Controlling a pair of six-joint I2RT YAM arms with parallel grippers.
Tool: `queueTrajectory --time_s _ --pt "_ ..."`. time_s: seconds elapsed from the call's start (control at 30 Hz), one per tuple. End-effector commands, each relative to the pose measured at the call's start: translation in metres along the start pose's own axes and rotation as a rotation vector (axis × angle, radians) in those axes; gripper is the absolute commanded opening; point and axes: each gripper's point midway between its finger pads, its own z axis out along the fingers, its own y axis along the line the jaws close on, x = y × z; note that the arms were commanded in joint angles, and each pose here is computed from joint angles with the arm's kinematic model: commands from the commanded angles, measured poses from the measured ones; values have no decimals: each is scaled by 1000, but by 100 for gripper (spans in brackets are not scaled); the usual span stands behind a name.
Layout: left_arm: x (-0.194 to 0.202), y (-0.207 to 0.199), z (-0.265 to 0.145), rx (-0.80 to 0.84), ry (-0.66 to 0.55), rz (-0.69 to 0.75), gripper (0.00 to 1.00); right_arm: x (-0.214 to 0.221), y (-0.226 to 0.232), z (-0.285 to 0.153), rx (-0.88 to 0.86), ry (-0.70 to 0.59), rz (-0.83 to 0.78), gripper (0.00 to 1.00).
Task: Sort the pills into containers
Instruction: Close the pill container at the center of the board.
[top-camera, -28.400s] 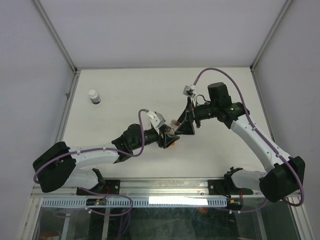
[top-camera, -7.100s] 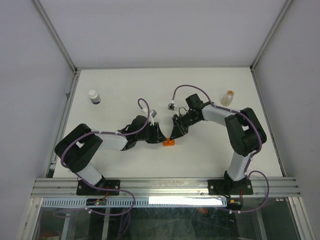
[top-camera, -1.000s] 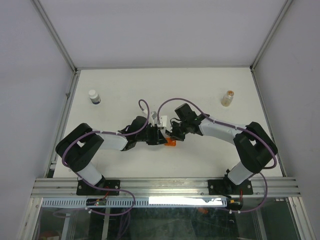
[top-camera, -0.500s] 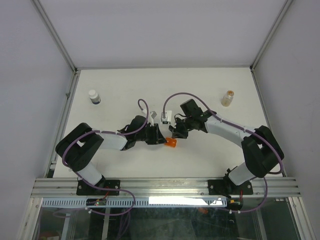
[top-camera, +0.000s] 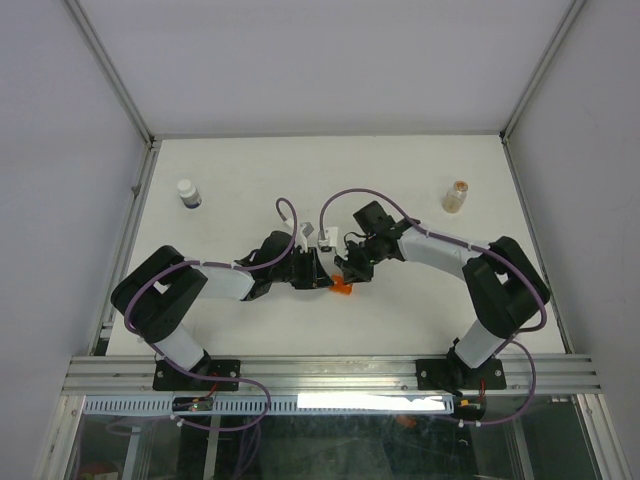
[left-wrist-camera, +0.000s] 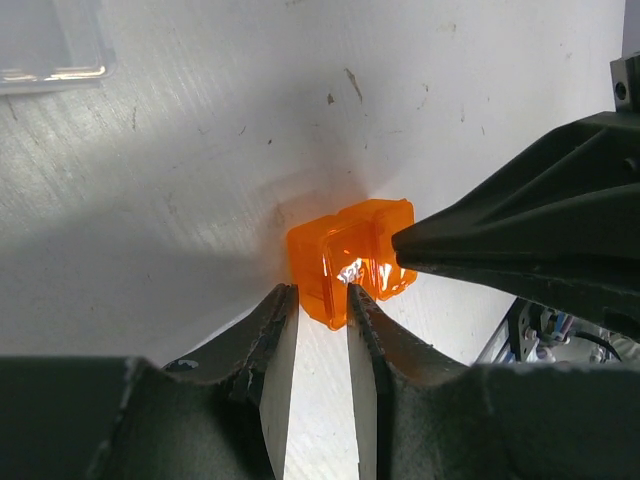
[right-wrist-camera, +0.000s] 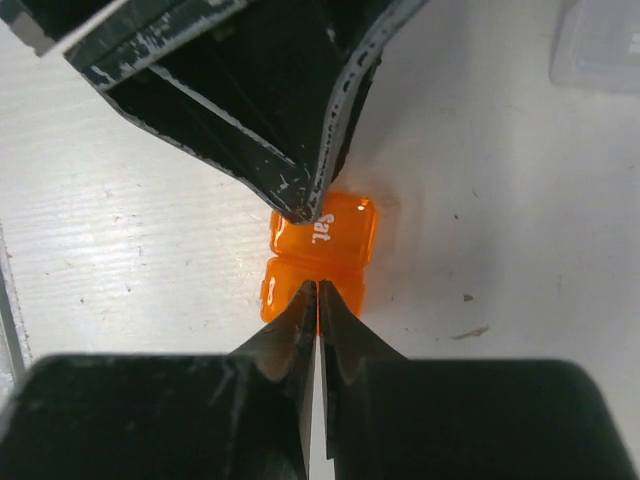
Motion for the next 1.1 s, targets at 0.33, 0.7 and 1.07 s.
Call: queueTrajectory --time_s 0.33,0.7,1.07 --pt "-24 -44 -28 166 -112 95 34 -49 23 -48 -73 -205 -26 33" --pt "-23 -64 -72 346 -329 402 42 -50 7 -39 34 -250 -68 73" --pt "-10 -62 -112 429 -553 602 73 -65 -3 -28 46 -186 28 79"
